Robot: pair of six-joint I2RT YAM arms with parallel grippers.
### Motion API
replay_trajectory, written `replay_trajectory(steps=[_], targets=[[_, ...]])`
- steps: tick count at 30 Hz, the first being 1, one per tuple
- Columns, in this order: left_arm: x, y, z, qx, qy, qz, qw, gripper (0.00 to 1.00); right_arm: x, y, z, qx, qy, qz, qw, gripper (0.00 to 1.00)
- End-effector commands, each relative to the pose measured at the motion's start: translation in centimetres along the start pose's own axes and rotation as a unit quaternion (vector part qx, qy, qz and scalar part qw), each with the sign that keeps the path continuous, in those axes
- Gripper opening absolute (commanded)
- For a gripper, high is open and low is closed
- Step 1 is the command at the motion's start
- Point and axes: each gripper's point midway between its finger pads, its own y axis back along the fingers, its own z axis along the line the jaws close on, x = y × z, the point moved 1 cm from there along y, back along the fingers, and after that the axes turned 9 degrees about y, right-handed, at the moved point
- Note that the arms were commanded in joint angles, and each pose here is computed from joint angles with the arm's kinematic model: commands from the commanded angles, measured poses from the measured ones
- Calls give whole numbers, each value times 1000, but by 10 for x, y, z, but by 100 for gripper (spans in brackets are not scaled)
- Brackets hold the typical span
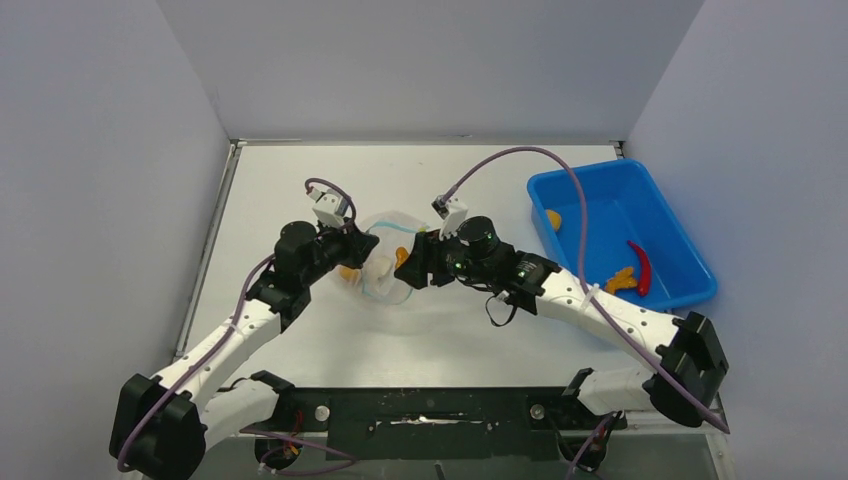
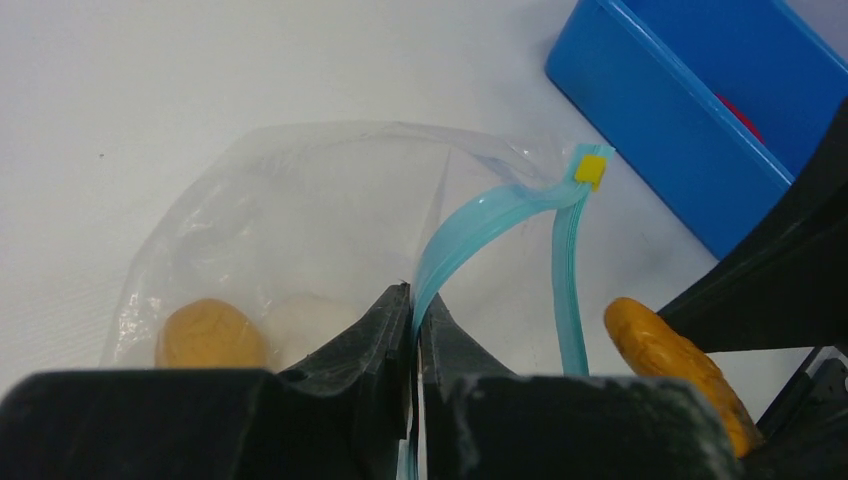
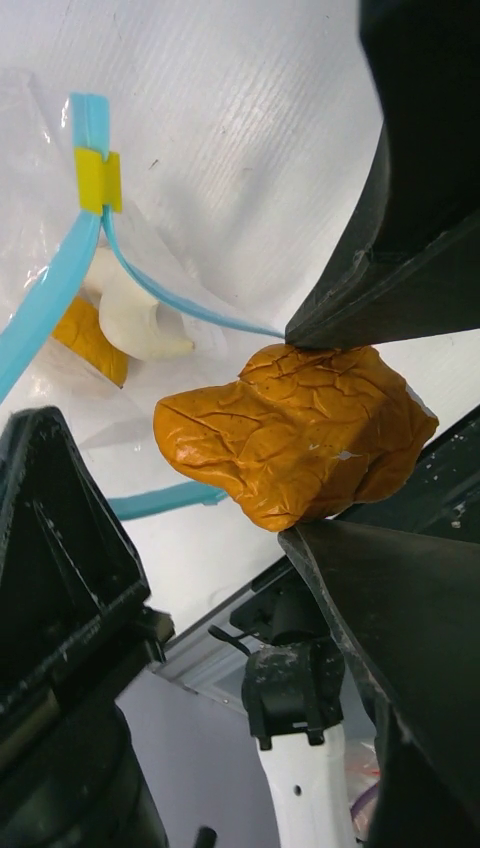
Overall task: Place the food in the zip-top bag and seal the zipper
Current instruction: Place the fake vegetable in the zipper food storage bag.
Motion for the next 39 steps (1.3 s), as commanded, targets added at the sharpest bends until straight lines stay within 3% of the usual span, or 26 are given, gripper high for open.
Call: replay_trajectory(steps=[1,15,17,28,39], targets=[[-21,5,-18,29,-5,-35,999,8,-43,-8,10,-2,-3,-62,998,53],[-23,12,-24,42,-13,-37,998,16,-34,-37,0,25,-27,-31,999,57],[-21,13,-28,57,-21,-32,998,0,-33,-40,-4,36,-30,-29,999,59],[-23,15,-33,69,-2,-40,997,0,-46,-60,-18,71,-36,-43,996,64],[-24,16,-33,65,18,-44,997,0,-46,-65,-30,102,-17,-35,994,79]])
